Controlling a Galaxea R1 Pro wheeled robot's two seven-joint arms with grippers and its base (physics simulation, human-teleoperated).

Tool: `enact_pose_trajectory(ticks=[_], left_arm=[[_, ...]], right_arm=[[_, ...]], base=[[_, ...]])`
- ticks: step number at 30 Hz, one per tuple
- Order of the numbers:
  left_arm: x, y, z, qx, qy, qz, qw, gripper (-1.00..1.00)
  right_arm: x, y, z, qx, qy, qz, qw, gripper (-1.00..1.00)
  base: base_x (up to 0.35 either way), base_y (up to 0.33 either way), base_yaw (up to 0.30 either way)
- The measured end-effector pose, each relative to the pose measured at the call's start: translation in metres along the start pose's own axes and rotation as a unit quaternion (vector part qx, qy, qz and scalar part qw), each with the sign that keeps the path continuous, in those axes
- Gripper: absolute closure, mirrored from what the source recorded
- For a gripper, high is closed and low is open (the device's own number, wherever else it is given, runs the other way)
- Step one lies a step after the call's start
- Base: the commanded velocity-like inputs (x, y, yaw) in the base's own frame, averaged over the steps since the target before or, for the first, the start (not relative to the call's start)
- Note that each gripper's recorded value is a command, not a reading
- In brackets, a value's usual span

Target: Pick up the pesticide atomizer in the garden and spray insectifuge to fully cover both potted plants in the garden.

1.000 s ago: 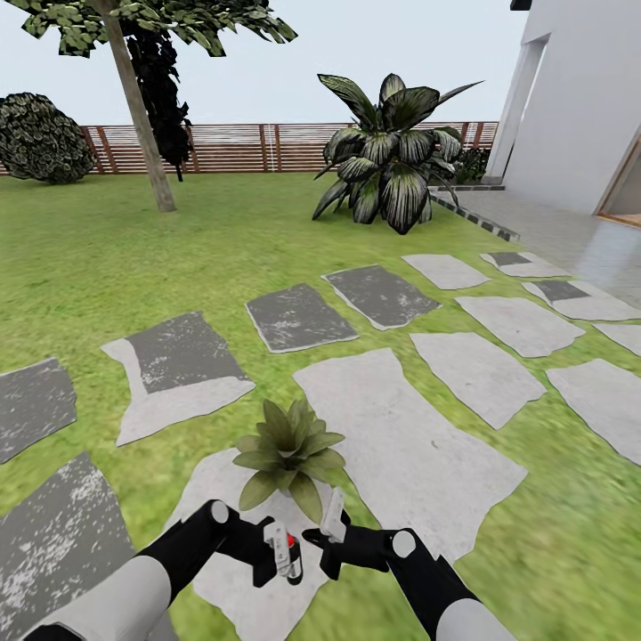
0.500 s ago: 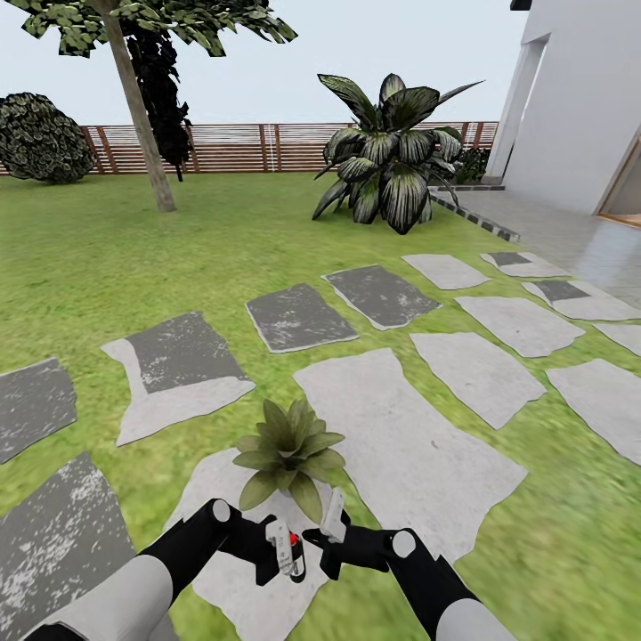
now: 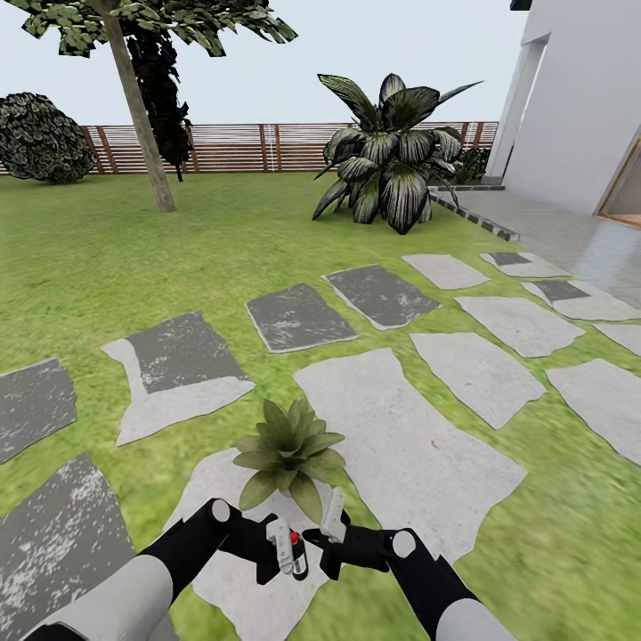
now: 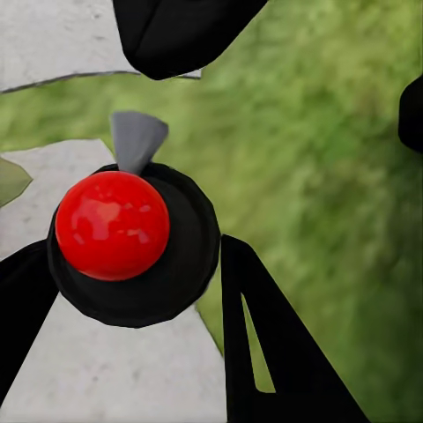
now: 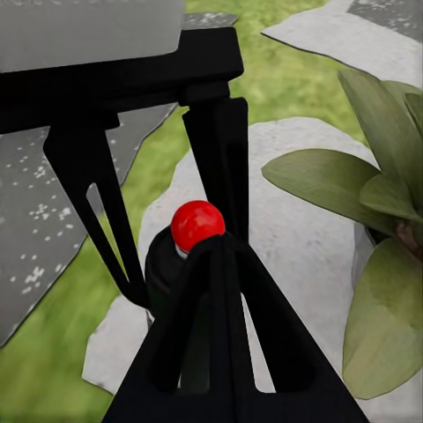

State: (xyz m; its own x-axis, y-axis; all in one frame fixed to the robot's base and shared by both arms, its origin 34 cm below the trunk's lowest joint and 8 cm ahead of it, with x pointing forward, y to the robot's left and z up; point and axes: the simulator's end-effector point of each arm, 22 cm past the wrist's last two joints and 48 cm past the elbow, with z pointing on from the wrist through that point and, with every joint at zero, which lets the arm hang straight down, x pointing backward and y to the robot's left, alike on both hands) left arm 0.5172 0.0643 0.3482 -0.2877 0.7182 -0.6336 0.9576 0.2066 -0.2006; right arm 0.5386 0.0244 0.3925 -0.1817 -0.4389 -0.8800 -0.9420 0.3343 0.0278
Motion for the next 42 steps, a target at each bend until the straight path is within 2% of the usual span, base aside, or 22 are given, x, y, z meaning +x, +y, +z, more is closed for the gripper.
enact_pose_trajectory(ticks=[29,33,42], left_arm=[[-0.009,-0.005,0.006,0.005,-0.007,0.004,1.0000,1.00],[0.003,-0.003,0.002,0.003,0.005,-0.001,1.0000,1.00],[0.058,0.016,-0.029,-0.018,0.044,-0.020,0.9987,1.00]], right_arm=[[0.000,0.000,0.000,0.000,0.000,0.000,1.0000,1.00],[0.000,0.000,0.000,0.000,0.000,0.000,1.0000,1.00],[0.000,0.001,0.000,-0.001,0.000,0.000,1.0000,1.00]], base=[[0.000,0.000,0.000],[0.000,0.000,0.000],[0.000,0.000,0.000]])
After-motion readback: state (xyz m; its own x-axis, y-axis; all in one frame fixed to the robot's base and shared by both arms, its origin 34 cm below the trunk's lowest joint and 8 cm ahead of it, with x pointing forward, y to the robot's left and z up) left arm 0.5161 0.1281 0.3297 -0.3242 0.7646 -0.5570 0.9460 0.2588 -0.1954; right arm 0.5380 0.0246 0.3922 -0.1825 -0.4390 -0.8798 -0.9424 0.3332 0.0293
